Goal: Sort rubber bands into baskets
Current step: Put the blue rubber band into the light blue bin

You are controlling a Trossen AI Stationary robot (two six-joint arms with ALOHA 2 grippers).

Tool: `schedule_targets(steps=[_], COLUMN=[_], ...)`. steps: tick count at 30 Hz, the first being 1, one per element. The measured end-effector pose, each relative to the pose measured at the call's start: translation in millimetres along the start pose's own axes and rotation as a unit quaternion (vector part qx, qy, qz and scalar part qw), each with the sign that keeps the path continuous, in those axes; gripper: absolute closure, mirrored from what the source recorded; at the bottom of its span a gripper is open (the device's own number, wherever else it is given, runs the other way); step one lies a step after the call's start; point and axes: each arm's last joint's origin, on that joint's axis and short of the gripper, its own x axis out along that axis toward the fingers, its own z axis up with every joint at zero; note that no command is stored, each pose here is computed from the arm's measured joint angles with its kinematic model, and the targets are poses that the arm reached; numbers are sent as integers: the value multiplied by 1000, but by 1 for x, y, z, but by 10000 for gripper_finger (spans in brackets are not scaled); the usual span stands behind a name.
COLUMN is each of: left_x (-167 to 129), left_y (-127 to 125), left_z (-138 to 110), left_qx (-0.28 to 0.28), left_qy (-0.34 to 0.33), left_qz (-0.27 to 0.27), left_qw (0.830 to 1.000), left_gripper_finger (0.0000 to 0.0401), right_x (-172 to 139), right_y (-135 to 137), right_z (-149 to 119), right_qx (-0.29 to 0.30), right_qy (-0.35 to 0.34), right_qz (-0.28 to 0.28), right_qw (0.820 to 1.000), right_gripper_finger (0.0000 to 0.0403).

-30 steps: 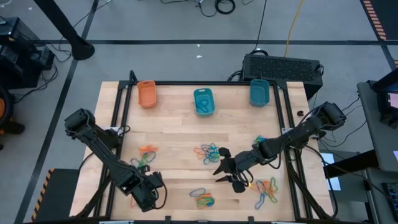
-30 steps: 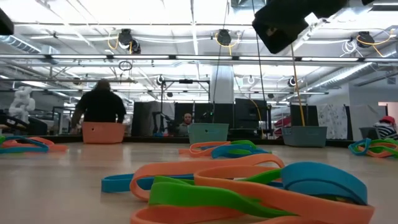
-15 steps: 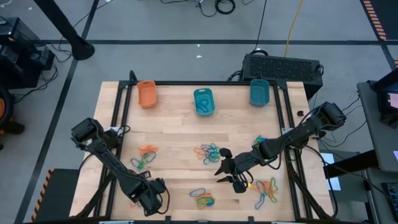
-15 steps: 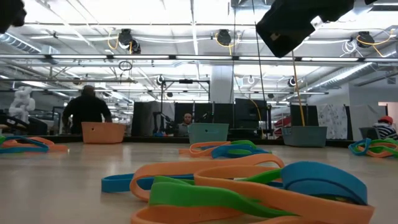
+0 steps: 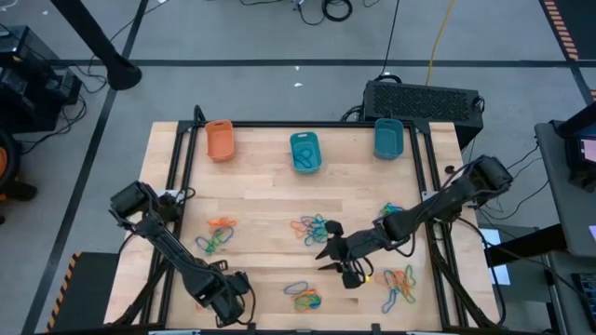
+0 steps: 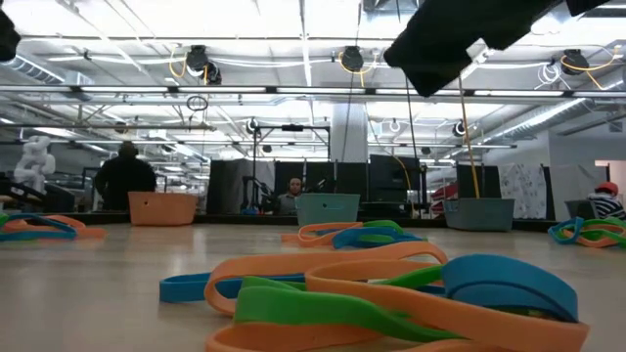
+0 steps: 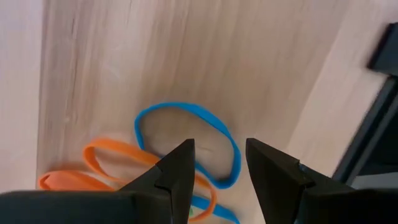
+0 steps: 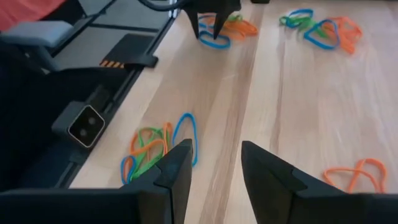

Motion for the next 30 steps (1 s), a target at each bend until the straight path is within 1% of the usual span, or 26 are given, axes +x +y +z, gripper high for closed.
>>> schedule_targets(steps=[5,10,12,14,19,20,22,26,30], left_x=[9,13,13,13,14,13,11,1,-19], left_y=[-4,-3,-2,-1,1,1,2,3,-5], left_z=[2,4,5,6,9,9,10,14,20], left_qx=[2,2,0,0,17,18,17,20,38], left_qy=[-1,16,17,20,24,23,18,-15,-62], left_qz=[-7,-9,-6,-5,-6,-8,-9,-10,-46], left_qw=[1000,1000,1000,1000,1000,1000,1000,1000,996], left_gripper_finger=[250,255,270,295,384,391,392,397,398], right_x=[1,1,1,1,1,1,1,1,1], right_y=[0,0,0,0,0,0,0,-1,-2], right_z=[-2,-2,-2,-2,-2,-2,-2,-3,-4], right_qx=[0,-1,0,0,0,1,1,0,0], right_qy=[5,5,7,8,9,9,9,15,19], right_qz=[-1,-1,-2,-2,-2,-2,-2,-4,-5], right_qw=[1000,1000,1000,1000,1000,1000,1000,1000,1000], right_gripper_finger=[273,273,273,273,273,273,273,273,273])
